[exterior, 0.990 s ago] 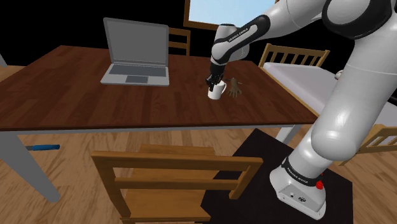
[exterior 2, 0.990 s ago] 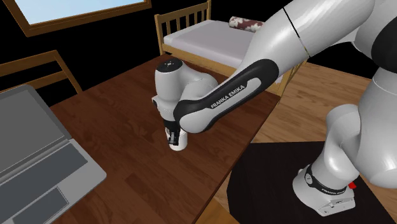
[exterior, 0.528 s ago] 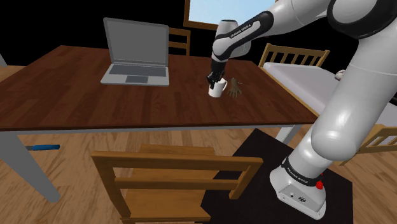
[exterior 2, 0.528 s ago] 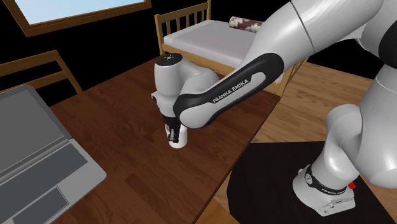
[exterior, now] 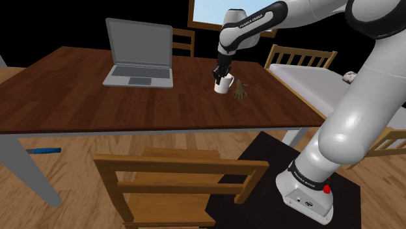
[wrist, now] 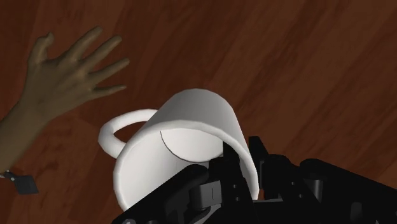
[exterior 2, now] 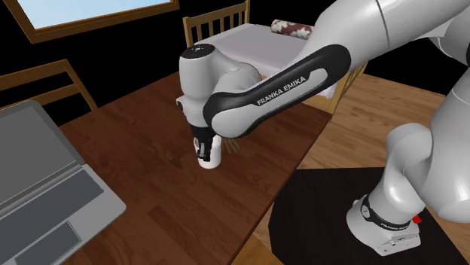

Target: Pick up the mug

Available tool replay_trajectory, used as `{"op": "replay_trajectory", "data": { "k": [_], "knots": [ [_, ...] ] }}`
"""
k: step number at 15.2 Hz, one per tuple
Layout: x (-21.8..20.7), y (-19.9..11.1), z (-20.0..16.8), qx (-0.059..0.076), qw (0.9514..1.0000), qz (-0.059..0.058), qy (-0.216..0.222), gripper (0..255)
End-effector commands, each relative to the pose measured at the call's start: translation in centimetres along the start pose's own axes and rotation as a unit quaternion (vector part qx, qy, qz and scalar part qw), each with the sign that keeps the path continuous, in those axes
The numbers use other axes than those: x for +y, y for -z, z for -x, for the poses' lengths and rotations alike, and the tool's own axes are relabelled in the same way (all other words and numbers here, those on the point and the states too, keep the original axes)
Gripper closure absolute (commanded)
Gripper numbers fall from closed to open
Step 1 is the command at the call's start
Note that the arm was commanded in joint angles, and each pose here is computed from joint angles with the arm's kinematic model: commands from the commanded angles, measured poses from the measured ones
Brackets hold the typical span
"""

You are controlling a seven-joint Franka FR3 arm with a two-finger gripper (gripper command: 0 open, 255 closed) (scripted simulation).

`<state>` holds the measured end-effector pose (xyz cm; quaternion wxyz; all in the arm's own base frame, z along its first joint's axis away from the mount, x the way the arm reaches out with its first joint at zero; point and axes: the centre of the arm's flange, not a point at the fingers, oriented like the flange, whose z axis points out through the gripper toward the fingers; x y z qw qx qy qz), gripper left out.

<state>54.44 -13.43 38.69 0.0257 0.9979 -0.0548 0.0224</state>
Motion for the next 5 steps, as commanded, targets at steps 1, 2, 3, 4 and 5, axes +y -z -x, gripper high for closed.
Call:
{"op": "replay_trajectory", "data": {
  "k": [1,2,3,4,5],
  "knots": [
    [0.2,1.1,-0.1,0.000,1.0000,0.000,0.000,255],
    [0.2,1.6,-0.1,0.000,1.0000,0.000,0.000,255],
    [0.3,2.1,-0.1,0.000,1.0000,0.000,0.000,255],
    [0.3,2.2,-0.1,0.000,1.0000,0.000,0.000,255],
    [0.3,2.2,-0.1,0.000,1.0000,0.000,0.000,255]
  ]
}}
